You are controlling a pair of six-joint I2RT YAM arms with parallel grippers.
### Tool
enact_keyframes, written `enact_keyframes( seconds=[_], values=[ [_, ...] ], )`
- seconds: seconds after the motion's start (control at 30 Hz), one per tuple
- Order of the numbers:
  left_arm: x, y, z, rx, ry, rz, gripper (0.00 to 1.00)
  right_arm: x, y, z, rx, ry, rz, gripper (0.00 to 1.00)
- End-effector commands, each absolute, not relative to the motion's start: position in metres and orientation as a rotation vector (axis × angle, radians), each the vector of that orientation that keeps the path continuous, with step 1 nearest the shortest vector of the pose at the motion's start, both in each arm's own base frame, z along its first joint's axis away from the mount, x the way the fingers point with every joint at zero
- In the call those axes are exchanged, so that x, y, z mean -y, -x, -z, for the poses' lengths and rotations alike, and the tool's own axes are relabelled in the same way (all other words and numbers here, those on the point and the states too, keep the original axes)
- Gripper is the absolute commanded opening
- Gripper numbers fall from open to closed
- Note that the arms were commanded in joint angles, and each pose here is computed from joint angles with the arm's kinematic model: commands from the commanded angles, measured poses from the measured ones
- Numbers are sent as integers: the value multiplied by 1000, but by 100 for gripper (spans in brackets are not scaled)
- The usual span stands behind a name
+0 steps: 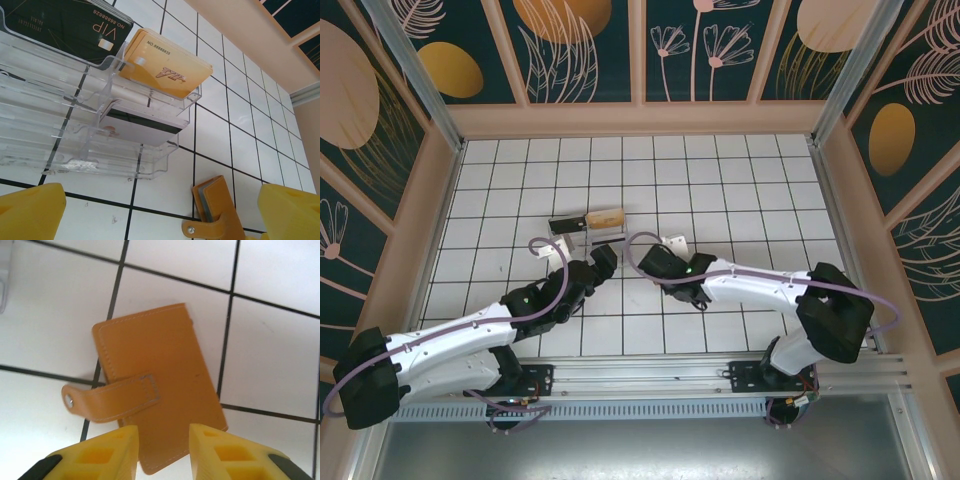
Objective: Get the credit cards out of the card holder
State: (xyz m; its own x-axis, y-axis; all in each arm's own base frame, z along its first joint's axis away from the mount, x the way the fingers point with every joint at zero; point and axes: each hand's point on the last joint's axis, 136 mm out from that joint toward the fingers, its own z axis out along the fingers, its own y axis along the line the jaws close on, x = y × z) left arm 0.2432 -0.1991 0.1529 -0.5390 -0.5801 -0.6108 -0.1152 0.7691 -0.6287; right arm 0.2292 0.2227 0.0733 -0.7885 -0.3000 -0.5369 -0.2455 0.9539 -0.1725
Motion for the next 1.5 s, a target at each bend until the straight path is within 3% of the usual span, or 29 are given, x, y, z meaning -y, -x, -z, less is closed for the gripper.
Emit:
enact_keyframes(
  seconds=[0.0, 0.27, 0.43, 0.6, 0.77, 0.9, 1.13, 1.47],
  values=[
    [197, -245, -151, -2078, 521, 662, 99, -223, -220, -56, -2549, 476, 146, 36],
    [197, -244, -149, -2081, 520, 660, 99, -224, -217, -37, -2567, 552, 213, 44],
    [197, -245, -149, -2080, 522, 661, 99, -218, -218, -29, -2571, 556, 281, 44],
    [197, -244, -150, -2078, 523, 662, 99, -210, -219, -21, -2578, 558, 354, 36],
    [196, -244, -151, -2076, 524, 662, 99, -213, -219, -26, -2573, 550, 325, 13],
    [197, -244, -150, -2077, 524, 663, 99, -217, -218, -33, -2574, 548, 293, 0],
    [199, -245, -154, -2073, 515, 667, 99, -243, -213, -61, -2562, 549, 148, 0],
    [197, -248, -165, -2058, 490, 642, 98, -301, -203, -120, -2549, 508, -410, 0]
  ],
)
